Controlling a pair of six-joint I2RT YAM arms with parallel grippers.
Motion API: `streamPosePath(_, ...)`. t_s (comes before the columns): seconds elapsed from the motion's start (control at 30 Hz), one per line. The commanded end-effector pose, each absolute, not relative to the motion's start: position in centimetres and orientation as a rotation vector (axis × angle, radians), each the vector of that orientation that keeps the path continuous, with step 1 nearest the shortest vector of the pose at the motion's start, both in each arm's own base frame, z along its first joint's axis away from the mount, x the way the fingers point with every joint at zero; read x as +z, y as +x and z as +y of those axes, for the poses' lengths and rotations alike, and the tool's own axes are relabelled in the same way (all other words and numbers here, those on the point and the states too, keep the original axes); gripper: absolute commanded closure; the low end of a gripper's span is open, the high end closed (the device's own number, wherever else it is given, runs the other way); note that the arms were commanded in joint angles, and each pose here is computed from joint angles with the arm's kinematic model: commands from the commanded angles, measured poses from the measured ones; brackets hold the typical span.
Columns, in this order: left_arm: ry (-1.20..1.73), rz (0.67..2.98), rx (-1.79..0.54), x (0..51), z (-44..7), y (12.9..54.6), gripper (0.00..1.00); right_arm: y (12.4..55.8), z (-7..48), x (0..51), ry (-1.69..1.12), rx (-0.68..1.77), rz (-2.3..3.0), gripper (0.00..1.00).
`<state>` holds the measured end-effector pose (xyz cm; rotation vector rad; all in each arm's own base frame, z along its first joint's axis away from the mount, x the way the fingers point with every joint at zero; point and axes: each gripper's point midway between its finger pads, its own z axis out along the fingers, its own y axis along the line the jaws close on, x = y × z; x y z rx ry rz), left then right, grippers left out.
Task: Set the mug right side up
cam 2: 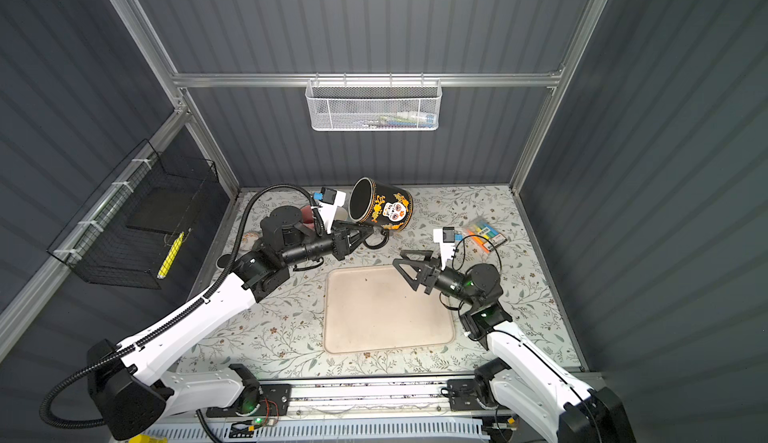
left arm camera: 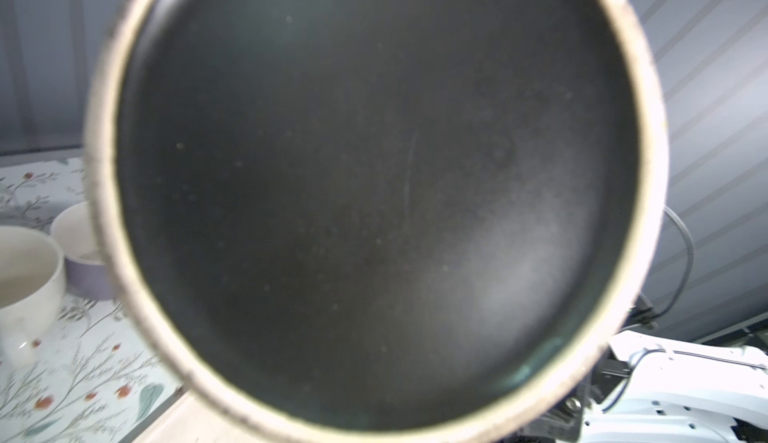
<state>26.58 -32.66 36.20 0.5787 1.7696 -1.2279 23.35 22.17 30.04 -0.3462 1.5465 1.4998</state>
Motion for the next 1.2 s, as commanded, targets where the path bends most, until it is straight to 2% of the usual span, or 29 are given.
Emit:
streamPosePath(0.0, 0.611, 1.44, -1.315, 44.2, -32.1, 25.1, 1.0, 23.0, 22.0, 32.8, -0.379, 1.575, 1.424, 0.21)
streamPosePath(0.2, 0.614, 1.399, -1.37, 44.6, -32.5, 25.1, 1.0, 24.1, 22.0, 34.9, -0.378, 1.639, 1.343, 0.25)
streamPosePath(0.5, 0.586, 1.372, -1.448, 43.8, -33.1, 26.7, 1.0, 27.2, 22.7, 35.4, -0.354, 1.667, 1.353, 0.33)
streamPosePath(1.17, 0.561, 1.338, -1.554, 42.6, -34.0, 28.7, 1.0, 30.6, 22.8, 36.1, -0.308, 1.732, 1.314, 0.47)
